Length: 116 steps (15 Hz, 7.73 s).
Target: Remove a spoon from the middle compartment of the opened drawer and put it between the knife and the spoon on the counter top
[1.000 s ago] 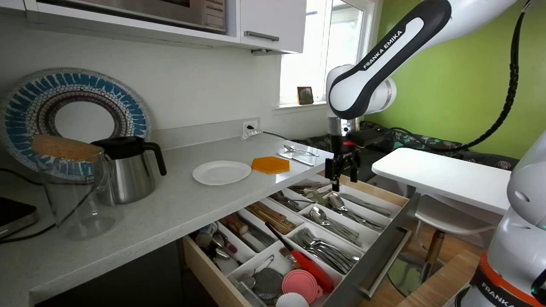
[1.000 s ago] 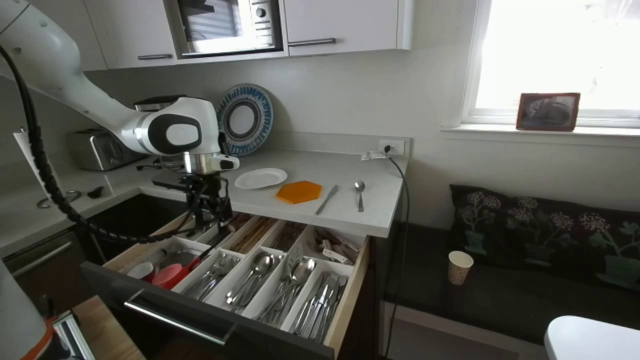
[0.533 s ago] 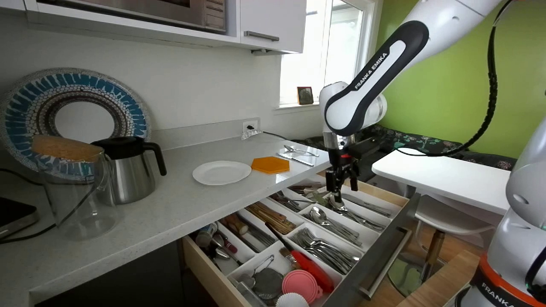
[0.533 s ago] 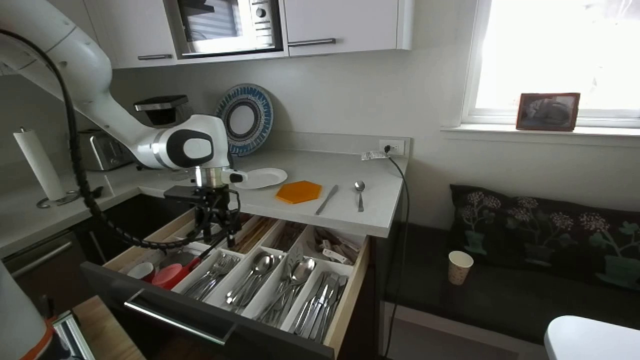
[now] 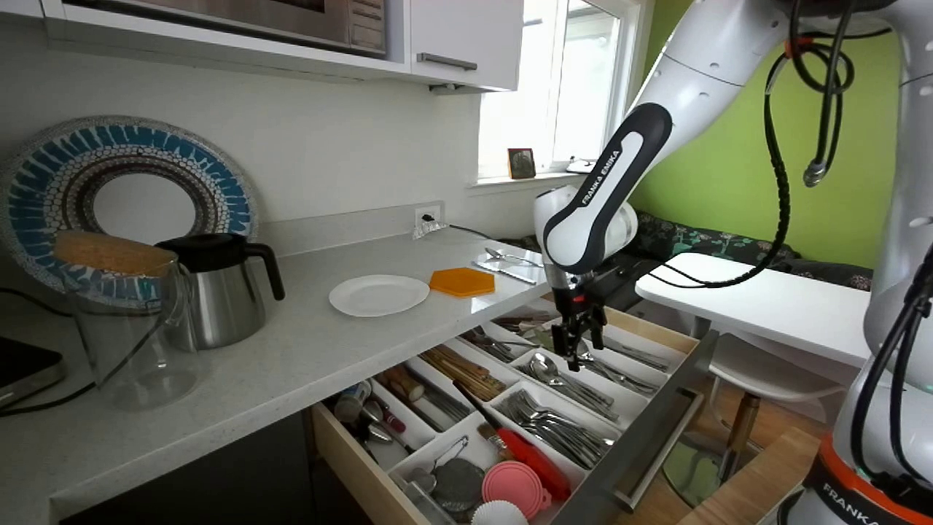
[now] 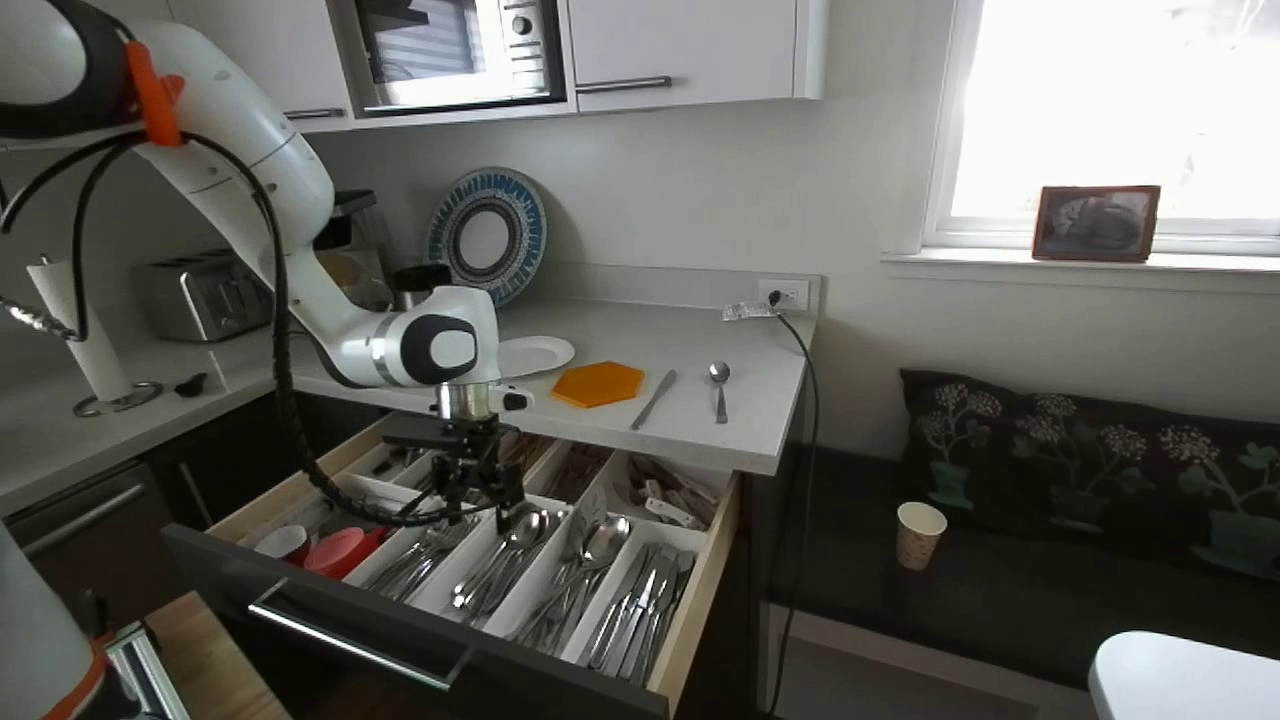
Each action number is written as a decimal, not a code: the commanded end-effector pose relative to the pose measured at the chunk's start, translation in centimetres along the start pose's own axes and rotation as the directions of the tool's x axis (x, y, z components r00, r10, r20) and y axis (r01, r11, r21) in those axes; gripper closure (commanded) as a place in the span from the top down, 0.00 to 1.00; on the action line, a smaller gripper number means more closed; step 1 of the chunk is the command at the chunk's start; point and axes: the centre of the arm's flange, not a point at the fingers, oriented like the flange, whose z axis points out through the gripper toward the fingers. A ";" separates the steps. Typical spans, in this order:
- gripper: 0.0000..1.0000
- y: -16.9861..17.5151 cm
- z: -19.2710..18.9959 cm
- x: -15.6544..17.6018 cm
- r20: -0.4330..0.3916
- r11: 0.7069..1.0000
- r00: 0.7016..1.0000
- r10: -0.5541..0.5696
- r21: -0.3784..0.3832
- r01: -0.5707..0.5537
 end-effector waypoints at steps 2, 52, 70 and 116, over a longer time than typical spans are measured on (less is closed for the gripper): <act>0.96 1.8 2.6 2.7 0.037 1.000 0.999 -0.005 0.022 0.004; 0.02 13.3 -13.6 3.7 0.119 0.958 0.964 0.236 0.137 -0.252; 0.02 13.4 -21.0 17.4 -0.039 0.980 0.980 0.196 -0.010 -0.196; 0.62 16.1 -19.8 28.2 -0.144 0.975 0.989 -0.033 -0.224 0.000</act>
